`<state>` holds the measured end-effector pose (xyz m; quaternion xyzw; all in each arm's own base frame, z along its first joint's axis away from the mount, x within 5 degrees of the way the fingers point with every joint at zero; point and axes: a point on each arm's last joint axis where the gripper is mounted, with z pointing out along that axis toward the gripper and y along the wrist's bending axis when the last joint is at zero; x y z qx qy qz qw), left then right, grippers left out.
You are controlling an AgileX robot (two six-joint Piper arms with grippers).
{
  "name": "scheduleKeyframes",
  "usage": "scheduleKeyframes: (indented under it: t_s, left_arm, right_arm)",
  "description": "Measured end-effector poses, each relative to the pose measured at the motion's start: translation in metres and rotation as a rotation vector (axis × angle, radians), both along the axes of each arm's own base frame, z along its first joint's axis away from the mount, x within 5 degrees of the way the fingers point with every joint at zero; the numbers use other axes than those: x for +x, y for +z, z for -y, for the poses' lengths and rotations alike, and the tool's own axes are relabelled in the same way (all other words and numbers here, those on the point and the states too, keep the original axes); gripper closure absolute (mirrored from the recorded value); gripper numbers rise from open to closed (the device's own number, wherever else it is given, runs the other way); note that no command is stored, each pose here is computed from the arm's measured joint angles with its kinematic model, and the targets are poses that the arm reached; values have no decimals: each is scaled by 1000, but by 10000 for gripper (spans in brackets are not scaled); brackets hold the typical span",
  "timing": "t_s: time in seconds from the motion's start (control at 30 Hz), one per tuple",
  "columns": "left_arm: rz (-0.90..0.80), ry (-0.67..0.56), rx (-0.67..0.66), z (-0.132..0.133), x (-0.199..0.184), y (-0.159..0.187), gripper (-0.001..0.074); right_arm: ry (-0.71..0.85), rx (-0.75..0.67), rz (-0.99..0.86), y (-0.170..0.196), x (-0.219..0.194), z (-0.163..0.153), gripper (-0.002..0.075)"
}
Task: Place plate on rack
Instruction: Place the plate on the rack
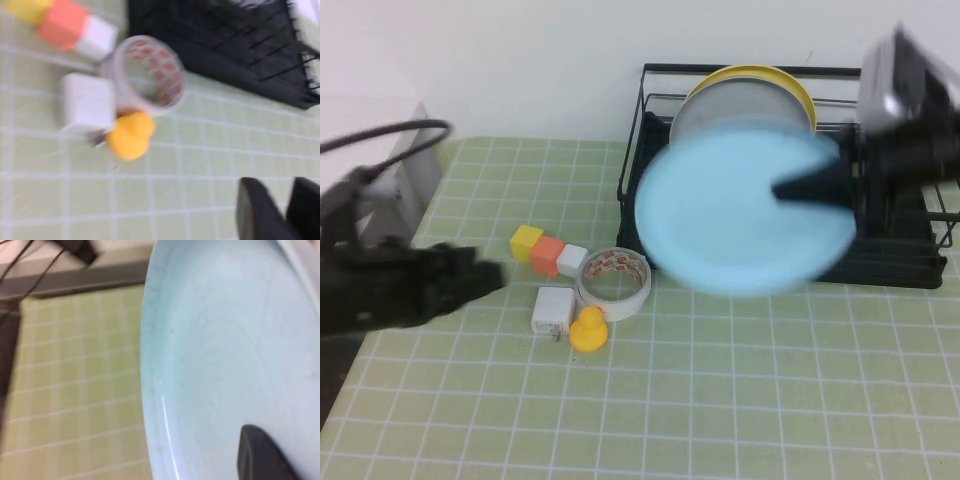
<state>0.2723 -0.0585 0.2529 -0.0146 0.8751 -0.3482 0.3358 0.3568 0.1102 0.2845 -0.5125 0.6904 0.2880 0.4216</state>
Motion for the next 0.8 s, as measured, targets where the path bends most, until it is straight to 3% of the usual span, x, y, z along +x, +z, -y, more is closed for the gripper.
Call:
scheduleKeyframes:
  t_s: [0.07,0.17,0.47,0.63,0.8]
  left_arm:
    - [-20,22,26,-15,-7,6,658]
    - [3,56,57,-31,-19,20,711]
    - [248,184,188,-41,-82,65,734]
    - [363,222,209,-37,-128,63,735]
    - [384,245,171,-32,-159,46,735]
  right_arm:
    - [4,0,68,17,11,0,575]
    - [22,3,149,39,29,2,575]
    - [134,49,224,49,84,17,575]
    - [139,55,271,38,113,16,575]
    - [13,45,356,29,145,19,575]
